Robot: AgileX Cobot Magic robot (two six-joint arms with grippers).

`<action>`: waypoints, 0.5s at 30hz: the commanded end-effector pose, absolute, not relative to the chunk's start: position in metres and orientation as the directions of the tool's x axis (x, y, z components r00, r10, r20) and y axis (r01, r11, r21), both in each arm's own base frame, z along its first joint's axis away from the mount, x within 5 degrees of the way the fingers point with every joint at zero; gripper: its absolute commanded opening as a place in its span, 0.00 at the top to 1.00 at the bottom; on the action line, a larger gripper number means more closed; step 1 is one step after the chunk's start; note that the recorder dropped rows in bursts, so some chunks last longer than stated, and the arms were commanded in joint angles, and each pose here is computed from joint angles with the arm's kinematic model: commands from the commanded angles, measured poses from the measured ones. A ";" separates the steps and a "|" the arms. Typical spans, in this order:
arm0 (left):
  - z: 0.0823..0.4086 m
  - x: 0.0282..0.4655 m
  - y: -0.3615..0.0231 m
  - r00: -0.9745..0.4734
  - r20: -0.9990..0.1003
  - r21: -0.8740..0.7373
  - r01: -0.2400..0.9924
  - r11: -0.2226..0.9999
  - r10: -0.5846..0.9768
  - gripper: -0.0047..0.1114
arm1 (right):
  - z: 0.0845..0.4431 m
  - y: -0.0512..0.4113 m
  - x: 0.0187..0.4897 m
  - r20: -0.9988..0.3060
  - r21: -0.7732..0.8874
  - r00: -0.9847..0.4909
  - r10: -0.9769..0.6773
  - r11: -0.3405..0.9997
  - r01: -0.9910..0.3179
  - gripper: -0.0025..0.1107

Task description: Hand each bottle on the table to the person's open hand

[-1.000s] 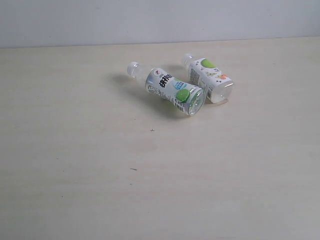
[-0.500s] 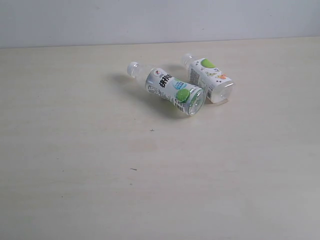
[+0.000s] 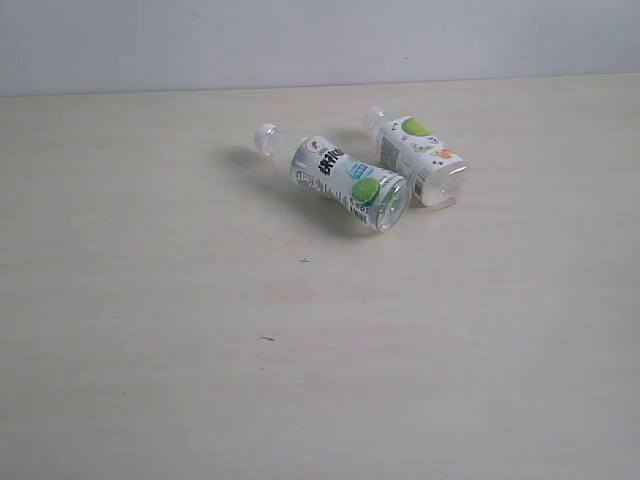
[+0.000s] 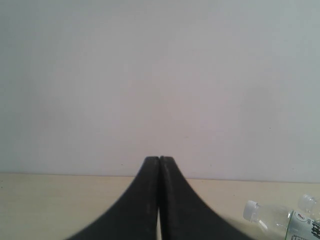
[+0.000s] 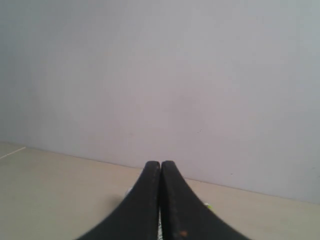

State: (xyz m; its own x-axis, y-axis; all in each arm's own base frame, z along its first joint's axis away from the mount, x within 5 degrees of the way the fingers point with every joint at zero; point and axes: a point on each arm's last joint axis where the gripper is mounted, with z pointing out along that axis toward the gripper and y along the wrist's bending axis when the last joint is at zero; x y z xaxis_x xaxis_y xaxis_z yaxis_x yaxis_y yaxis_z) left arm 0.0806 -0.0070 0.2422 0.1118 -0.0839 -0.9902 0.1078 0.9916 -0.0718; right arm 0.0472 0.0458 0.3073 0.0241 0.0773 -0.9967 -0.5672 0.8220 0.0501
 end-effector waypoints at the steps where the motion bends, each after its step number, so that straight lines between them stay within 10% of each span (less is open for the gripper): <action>1: 0.241 0.080 -0.007 0.118 -0.990 -0.070 0.106 0.992 -0.083 0.96 | 0.288 0.045 0.037 -0.994 0.058 0.045 0.103 0.810 -0.583 0.98; 15: 0.241 0.080 -0.007 0.118 -0.990 -0.070 0.106 0.992 -0.083 0.96 | 0.267 0.046 0.024 -0.981 0.136 0.025 0.194 0.770 -0.623 0.98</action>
State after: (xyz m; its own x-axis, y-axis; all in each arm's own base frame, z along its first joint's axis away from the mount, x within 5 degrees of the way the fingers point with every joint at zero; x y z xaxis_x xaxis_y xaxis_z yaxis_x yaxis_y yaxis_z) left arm 0.0806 -0.0070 0.2422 0.1118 -0.0839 -0.9902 0.1078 0.9916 -0.0718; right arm 0.0242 0.0456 0.2679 0.0336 0.1816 -0.9828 -0.6200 0.7750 0.1220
